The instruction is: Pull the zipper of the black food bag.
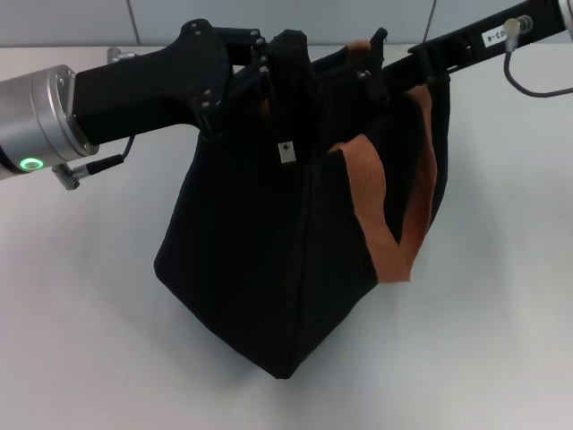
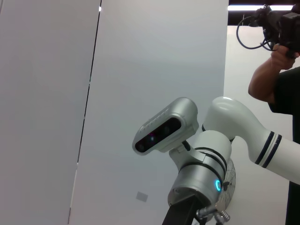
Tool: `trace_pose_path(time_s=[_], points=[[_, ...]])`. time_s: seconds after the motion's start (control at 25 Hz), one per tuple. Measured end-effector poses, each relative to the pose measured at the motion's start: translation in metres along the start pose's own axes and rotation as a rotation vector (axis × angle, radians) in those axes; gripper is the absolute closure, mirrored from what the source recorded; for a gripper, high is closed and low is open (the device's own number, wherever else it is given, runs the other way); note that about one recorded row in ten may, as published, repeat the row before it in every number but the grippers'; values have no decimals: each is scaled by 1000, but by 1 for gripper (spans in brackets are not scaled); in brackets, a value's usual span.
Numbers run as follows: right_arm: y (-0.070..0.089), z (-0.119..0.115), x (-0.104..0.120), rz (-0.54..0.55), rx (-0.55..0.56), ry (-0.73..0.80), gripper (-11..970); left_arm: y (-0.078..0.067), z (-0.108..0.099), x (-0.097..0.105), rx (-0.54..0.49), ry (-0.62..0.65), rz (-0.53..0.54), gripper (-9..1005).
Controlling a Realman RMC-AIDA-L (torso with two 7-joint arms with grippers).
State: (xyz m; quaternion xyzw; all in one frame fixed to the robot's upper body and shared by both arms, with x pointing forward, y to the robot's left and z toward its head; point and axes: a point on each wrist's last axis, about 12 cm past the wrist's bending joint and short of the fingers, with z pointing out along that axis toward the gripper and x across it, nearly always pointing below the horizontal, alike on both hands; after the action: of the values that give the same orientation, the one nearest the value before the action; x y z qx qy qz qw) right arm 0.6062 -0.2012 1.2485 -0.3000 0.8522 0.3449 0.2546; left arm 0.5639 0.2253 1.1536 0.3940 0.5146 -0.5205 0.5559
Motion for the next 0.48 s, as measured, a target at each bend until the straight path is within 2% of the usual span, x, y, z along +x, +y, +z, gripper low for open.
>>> trace_pose_path(time_s=[0.48], points=[[-25, -20, 11, 70, 104, -43, 950, 1, -2, -1, -9, -2, 6, 896]])
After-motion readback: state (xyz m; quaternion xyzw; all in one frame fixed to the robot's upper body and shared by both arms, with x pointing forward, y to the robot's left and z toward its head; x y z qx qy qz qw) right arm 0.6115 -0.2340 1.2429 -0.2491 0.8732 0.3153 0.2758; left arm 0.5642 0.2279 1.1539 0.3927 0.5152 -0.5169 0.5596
